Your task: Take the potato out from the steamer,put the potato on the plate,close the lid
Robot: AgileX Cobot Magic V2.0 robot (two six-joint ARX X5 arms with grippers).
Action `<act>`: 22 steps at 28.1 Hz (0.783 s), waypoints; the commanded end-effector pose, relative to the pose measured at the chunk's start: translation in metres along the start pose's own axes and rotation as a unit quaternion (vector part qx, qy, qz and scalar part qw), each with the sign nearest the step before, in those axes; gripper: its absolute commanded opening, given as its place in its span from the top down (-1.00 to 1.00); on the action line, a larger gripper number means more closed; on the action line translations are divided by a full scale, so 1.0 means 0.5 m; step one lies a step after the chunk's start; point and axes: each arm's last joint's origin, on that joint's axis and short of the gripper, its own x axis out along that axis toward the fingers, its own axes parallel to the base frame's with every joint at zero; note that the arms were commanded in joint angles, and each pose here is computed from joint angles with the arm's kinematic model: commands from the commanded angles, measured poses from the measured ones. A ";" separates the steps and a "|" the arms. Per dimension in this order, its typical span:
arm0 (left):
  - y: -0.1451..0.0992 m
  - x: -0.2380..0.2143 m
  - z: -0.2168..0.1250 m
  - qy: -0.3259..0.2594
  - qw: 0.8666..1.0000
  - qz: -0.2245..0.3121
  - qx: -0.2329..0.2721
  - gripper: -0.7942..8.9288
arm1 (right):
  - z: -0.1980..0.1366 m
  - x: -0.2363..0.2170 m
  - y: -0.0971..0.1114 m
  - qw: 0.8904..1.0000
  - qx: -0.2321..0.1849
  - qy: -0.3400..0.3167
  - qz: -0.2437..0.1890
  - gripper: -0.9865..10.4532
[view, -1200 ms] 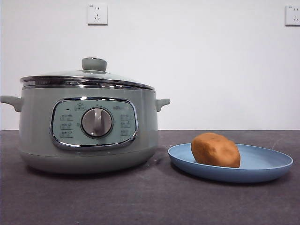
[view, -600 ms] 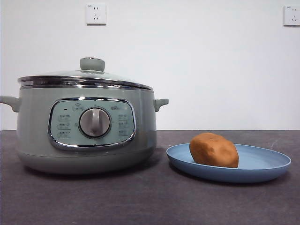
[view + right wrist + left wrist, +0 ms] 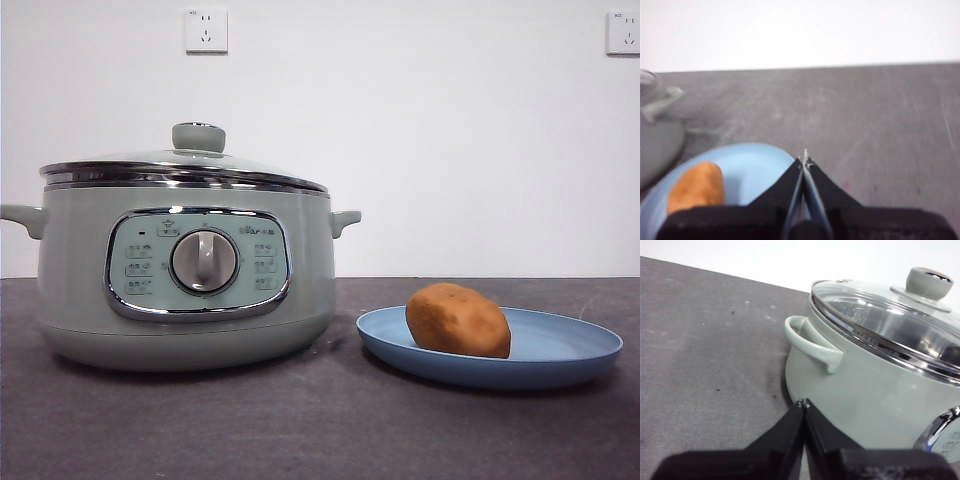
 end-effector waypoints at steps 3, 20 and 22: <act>0.003 0.003 -0.008 0.004 1.000 0.003 0.006 0.84 | -0.031 -0.008 -0.001 1.000 0.027 0.000 -0.009 0.83; 0.003 0.003 -0.008 0.004 1.000 0.003 0.006 0.84 | -0.049 -0.022 -0.004 0.997 0.035 0.028 -0.061 0.83; 0.003 0.003 -0.008 0.004 1.000 0.003 0.006 0.84 | -0.049 -0.022 -0.004 0.997 0.035 0.028 -0.061 0.83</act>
